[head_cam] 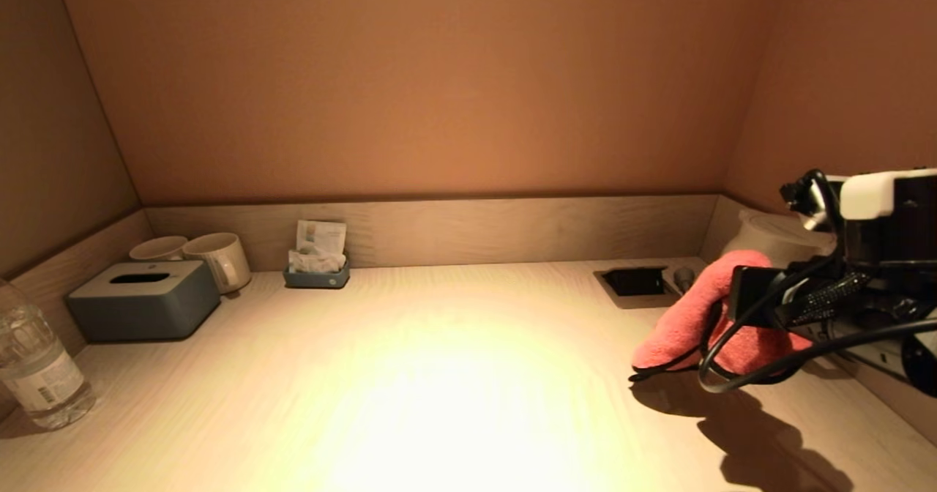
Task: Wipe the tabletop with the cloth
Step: Place the tablecloth
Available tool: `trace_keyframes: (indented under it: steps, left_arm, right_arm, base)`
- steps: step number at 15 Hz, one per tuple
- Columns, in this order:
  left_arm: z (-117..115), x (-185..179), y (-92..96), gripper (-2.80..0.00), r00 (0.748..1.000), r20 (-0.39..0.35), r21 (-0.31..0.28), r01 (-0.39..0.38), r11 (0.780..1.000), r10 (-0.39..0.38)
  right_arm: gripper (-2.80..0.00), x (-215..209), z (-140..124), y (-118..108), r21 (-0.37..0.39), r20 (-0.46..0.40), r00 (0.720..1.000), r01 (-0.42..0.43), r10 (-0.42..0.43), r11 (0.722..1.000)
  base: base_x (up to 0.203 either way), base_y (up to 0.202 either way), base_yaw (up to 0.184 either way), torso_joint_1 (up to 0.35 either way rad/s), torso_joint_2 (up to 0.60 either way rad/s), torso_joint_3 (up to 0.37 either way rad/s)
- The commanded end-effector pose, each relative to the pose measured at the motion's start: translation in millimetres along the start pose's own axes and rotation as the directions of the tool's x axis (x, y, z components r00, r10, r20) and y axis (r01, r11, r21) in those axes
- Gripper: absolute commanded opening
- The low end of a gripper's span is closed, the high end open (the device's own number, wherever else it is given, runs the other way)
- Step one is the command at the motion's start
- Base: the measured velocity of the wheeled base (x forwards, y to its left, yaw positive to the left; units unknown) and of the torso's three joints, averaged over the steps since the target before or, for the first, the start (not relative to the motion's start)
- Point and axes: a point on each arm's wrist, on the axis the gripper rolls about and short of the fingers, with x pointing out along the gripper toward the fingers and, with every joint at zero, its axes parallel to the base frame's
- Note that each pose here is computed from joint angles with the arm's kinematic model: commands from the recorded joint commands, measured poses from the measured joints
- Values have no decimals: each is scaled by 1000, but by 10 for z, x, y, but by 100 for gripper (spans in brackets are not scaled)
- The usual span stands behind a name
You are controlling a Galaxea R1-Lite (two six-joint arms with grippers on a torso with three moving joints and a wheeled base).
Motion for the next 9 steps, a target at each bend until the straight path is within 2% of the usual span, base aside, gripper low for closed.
trace_keyframes:
  steps: [1, 2, 4, 7, 9]
  left_arm:
    - [1, 1, 0, -280, 1000, -1, 0, 0, 1000, 0]
    - [1, 1, 0, -280, 1000, -1, 0, 2, 1000, -2]
    - [1, 1, 0, -280, 1000, -1, 0, 2, 1000, -2]
    - [1, 1, 0, -280, 1000, -1, 0, 0, 1000, 0]
    - [1, 1, 0, -280, 1000, -1, 0, 0, 1000, 0]
  right_arm:
    - [-280, 3, -13, -78, 14, -2, 1000, 28, -28, 999]
    - [-280, 30, -12, -131, 24, -7, 999, 45, -45, 999]
    - [-280, 162, 0, -430, 81, -28, 989, 149, -147, 986]
    - [-280, 381, -27, -686, 121, -60, 978, 207, -201, 971]
    - [-280, 627, -99, -967, 151, -94, 961, 271, -259, 951]
  base:
    - [0, 0, 0, 0, 0, 0]
    - [0, 0, 0, 0, 0, 0]
    - [0, 0, 0, 0, 0, 0]
    - [0, 0, 0, 0, 0, 0]
    - [0, 0, 0, 0, 0, 0]
